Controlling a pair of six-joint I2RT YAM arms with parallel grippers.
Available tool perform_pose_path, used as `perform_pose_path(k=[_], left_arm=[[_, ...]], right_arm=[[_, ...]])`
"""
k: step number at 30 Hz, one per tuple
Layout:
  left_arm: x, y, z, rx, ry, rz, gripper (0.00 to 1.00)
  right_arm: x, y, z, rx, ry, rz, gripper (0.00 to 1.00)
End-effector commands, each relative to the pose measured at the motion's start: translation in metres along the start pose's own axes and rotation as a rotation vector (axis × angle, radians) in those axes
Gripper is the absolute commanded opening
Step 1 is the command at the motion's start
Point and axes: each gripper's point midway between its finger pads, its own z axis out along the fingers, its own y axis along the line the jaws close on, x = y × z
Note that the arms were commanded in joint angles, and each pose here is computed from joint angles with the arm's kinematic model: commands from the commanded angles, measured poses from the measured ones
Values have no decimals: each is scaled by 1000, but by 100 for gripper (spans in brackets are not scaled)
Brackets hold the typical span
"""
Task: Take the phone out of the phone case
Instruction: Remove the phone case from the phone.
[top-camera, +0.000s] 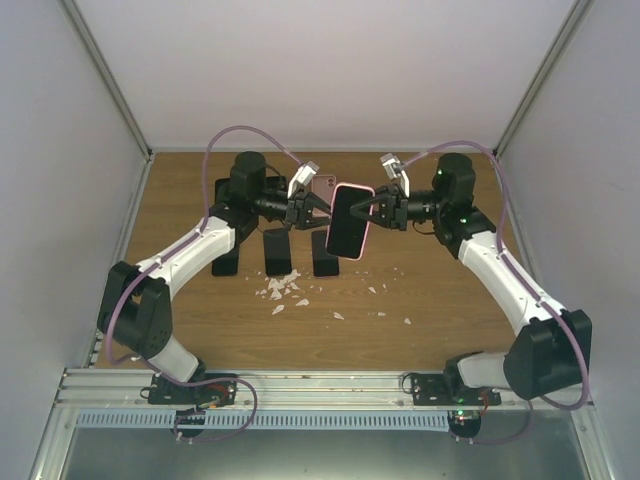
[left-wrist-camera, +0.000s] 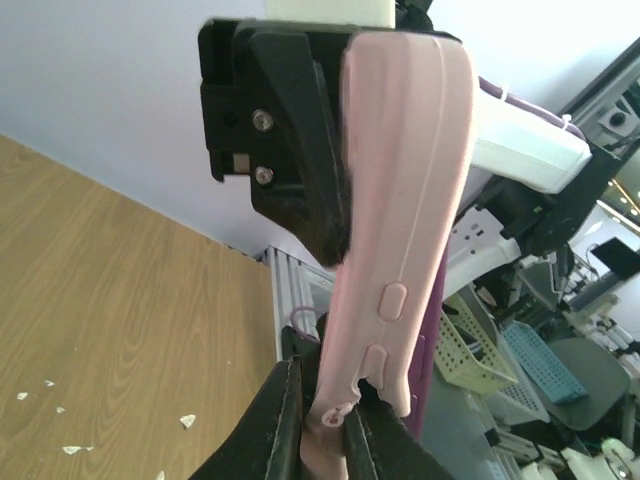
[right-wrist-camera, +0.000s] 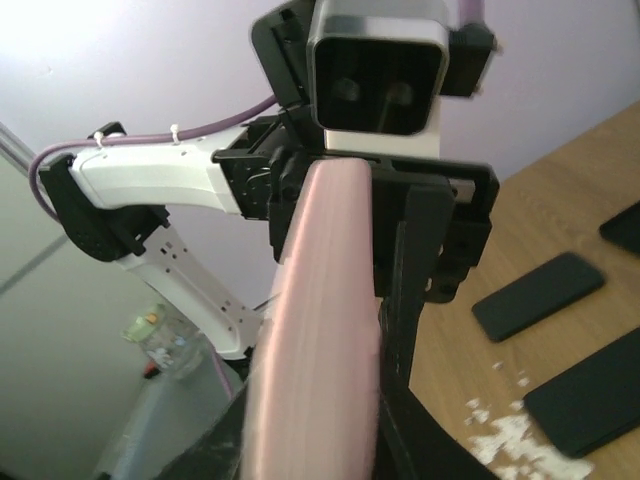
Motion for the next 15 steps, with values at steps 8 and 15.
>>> perform_pose_path(k=[8,15], left_arm=[[-24,21,-12,-142,-164,-64,0],[-24,49,-33,-239,-238,-205,0]], right_arm=[[-9,-18,-14,71,33,-17,53],[-23,-62,-39,438,30,-156,73]])
